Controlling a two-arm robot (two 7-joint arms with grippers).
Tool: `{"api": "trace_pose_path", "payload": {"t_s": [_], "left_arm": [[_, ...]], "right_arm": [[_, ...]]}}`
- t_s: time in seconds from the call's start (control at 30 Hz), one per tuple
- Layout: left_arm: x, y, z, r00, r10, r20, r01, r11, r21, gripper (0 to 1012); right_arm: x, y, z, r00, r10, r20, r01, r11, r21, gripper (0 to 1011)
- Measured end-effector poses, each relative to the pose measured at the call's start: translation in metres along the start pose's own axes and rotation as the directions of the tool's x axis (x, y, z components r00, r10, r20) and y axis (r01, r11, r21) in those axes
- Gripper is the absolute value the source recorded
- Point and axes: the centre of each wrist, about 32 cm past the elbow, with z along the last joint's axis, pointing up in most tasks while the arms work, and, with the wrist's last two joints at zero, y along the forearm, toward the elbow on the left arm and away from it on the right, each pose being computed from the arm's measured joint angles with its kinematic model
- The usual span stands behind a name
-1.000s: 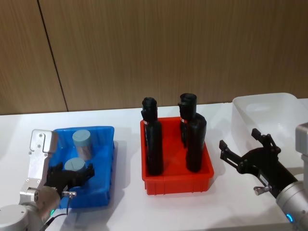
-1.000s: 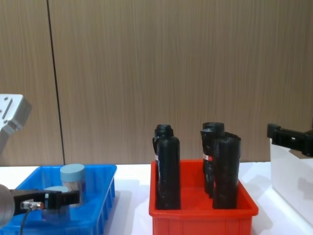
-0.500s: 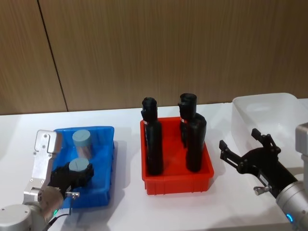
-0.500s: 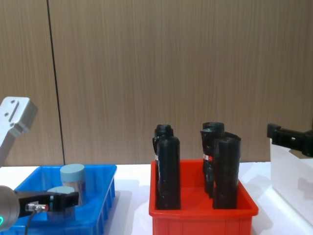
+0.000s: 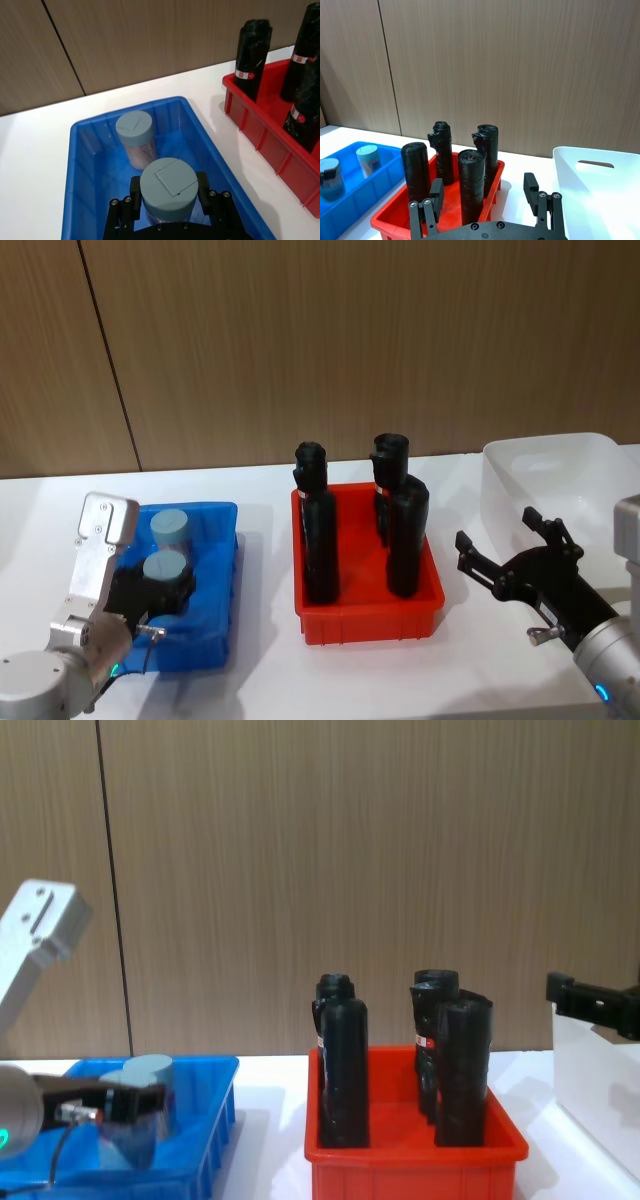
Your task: Pick the cotton swabs from the blue box and place them into the white box.
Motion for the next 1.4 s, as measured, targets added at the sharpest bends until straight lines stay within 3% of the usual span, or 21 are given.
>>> {"api": "trace_pose_path", "payload": {"t_s": [0.27, 0.37, 0.5, 0.6, 0.8, 1.0, 1.1, 1.13, 1.23, 1.3, 1.4], "left_arm": [[-0.0032, 0.0114, 0.0282, 0.9973, -0.051, 0.052, 0.055, 0.9963, -0.067, 666], [-0.0041, 0.0140, 0.0355, 0.9954, -0.072, 0.063, 0.077, 0.9937, -0.081, 666], [-0.0059, 0.0194, 0.0509, 0.9897, -0.117, 0.082, 0.126, 0.9860, -0.110, 666], [-0.0066, 0.0215, 0.0570, 0.9863, -0.139, 0.089, 0.149, 0.9815, -0.120, 666], [-0.0079, 0.0268, 0.0740, 0.9712, -0.216, 0.101, 0.228, 0.9645, -0.133, 666], [-0.0079, 0.0287, 0.0867, 0.9558, -0.275, 0.105, 0.287, 0.9493, -0.128, 666], [-0.0075, 0.0281, 0.0959, 0.9429, -0.316, 0.106, 0.328, 0.9368, -0.122, 666], [-0.0075, 0.0281, 0.0959, 0.9429, -0.316, 0.106, 0.328, 0.9368, -0.122, 666], [-0.0074, 0.0261, 0.1052, 0.9271, -0.360, 0.105, 0.371, 0.9215, -0.115, 666], [-0.0072, 0.0248, 0.1084, 0.9229, -0.370, 0.105, 0.381, 0.9174, -0.115, 666], [-0.0072, 0.0212, 0.1143, 0.9094, -0.403, 0.102, 0.413, 0.9044, -0.107, 666]], "right_arm": [[0.000, 0.000, 0.000, 1.000, 0.000, 0.000, 0.000, 1.000, 0.000, 1002], [0.000, 0.000, 0.000, 1.000, 0.000, 0.000, 0.000, 1.000, 0.000, 1002], [0.000, 0.000, 0.000, 1.000, 0.000, 0.000, 0.000, 1.000, 0.000, 1001], [0.000, 0.000, 0.000, 1.000, 0.000, 0.000, 0.000, 1.000, 0.000, 1001], [0.000, 0.000, 0.000, 1.000, 0.000, 0.000, 0.000, 1.000, 0.000, 1001], [0.000, 0.000, 0.000, 1.000, 0.000, 0.000, 0.000, 1.000, 0.000, 1001], [0.000, 0.000, 0.000, 1.000, 0.000, 0.000, 0.000, 1.000, 0.000, 1001], [0.000, 0.000, 0.000, 1.000, 0.000, 0.000, 0.000, 1.000, 0.000, 1001], [0.000, 0.000, 0.000, 1.000, 0.000, 0.000, 0.000, 1.000, 0.000, 1002], [0.000, 0.000, 0.000, 1.000, 0.000, 0.000, 0.000, 1.000, 0.000, 1002], [0.000, 0.000, 0.000, 1.000, 0.000, 0.000, 0.000, 1.000, 0.000, 1002]]}}
